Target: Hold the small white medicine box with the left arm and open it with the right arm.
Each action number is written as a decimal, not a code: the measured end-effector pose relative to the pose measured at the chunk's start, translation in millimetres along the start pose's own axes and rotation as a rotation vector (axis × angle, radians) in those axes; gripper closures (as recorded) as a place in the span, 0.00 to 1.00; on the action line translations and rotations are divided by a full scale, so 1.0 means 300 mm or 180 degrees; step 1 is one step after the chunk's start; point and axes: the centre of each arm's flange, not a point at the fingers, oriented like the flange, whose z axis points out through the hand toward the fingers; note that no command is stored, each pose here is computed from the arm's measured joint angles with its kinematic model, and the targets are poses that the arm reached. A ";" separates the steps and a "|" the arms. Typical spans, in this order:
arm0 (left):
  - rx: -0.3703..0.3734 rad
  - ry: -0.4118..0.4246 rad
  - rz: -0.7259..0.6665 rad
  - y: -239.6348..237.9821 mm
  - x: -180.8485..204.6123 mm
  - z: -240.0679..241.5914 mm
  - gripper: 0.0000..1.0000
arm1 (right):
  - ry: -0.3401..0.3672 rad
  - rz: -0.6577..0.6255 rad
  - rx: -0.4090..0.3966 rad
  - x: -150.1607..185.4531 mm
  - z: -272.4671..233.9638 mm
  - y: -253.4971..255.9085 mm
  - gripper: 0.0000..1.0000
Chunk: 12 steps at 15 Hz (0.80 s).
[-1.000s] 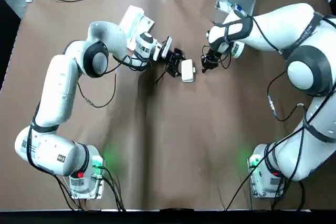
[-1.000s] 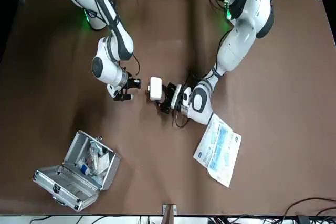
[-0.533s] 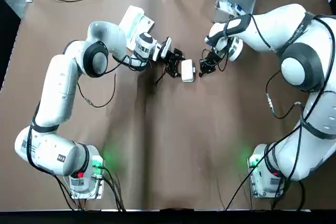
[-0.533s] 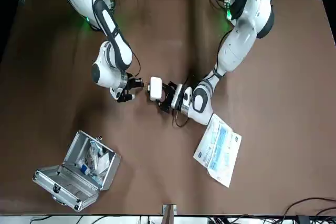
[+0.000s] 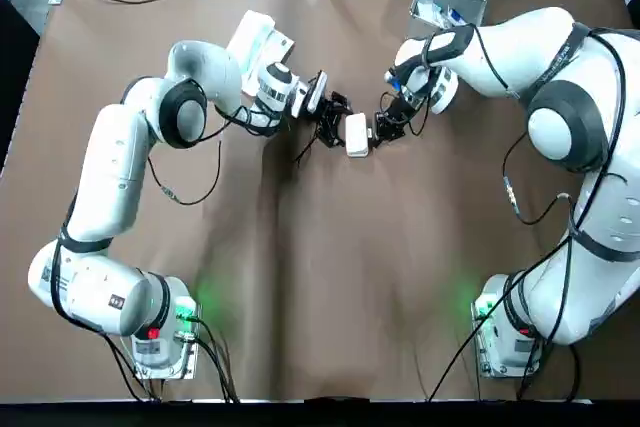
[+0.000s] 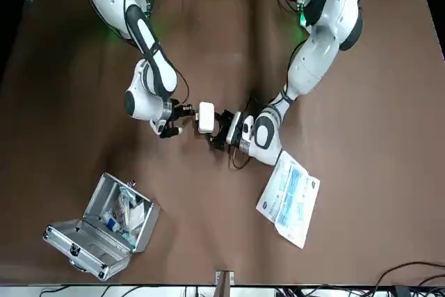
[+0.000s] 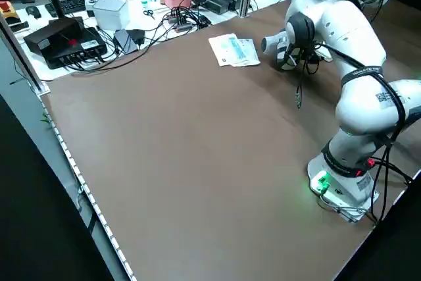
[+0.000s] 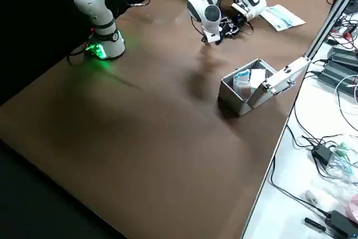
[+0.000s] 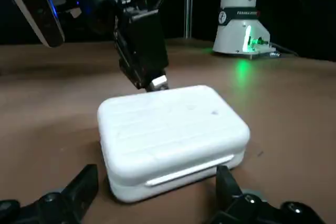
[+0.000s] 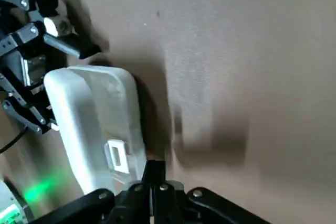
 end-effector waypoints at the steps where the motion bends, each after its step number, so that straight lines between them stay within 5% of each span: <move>1: -0.0007 -0.0016 0.0018 -0.002 0.003 -0.001 0.00 | -0.0007 -0.0005 0.0013 0.005 0.004 -0.003 0.99; 5: 0.0004 -0.0044 0.0037 -0.008 0.008 -0.005 0.05 | -0.0041 -0.0024 0.0043 0.011 0.016 -0.010 0.99; 7: -0.0014 -0.0050 0.0051 -0.009 0.009 -0.017 0.22 | -0.0054 -0.0031 0.0059 0.013 0.015 -0.016 0.99; 12: 0.0031 -0.0061 0.0055 -0.022 0.006 -0.060 0.48 | -0.0149 -0.0056 0.0150 0.019 0.006 -0.041 0.99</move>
